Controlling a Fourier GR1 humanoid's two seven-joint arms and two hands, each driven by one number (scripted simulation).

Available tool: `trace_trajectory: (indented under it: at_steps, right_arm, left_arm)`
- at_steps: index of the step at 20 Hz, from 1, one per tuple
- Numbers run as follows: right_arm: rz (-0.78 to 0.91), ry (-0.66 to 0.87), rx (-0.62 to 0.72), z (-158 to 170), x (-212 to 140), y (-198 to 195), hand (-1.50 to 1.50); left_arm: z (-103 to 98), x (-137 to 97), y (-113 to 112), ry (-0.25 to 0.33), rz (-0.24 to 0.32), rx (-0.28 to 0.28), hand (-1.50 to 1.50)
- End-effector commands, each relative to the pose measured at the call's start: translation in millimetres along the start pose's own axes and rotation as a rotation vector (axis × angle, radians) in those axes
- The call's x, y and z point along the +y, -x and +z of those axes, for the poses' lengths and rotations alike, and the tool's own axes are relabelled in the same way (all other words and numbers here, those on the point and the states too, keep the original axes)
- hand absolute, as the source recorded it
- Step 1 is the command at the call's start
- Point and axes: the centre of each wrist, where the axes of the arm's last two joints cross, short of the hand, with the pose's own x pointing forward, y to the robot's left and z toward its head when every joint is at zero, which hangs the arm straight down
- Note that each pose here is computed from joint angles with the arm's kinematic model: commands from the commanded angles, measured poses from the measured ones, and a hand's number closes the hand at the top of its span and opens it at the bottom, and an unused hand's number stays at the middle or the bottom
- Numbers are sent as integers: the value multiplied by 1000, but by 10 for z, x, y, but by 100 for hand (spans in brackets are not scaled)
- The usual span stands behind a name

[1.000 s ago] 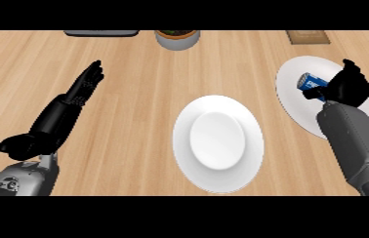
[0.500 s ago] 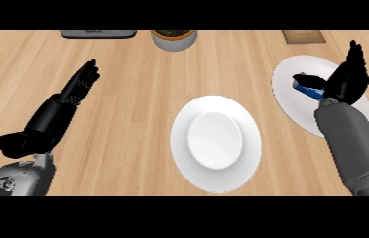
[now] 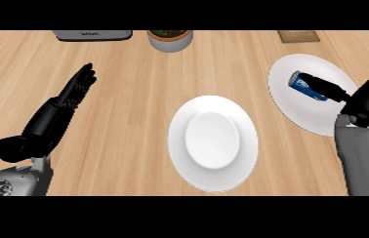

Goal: Pick the can from the plate and place it in the plate

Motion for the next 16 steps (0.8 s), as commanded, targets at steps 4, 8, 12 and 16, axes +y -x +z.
trace_trajectory:
  at_steps: [4, 8, 12, 16]
  right_arm:
    - [-131, -3, -31, 524, -798, 219, -150]
    - [-108, -53, -53, 282, -1328, 177, -150]
    - [-115, -48, -56, 559, -1622, 238, -150]
    - [-77, -78, -49, 636, -1768, 386, -150]
  left_arm:
    - [105, -8, 38, 7, 5, 6, 0]
    - [-60, -113, -1, 15, -4, -3, 0]
    - [61, -66, 2, 10, -15, -1, 0]
    - [81, 8, 31, 17, 14, -23, 0]
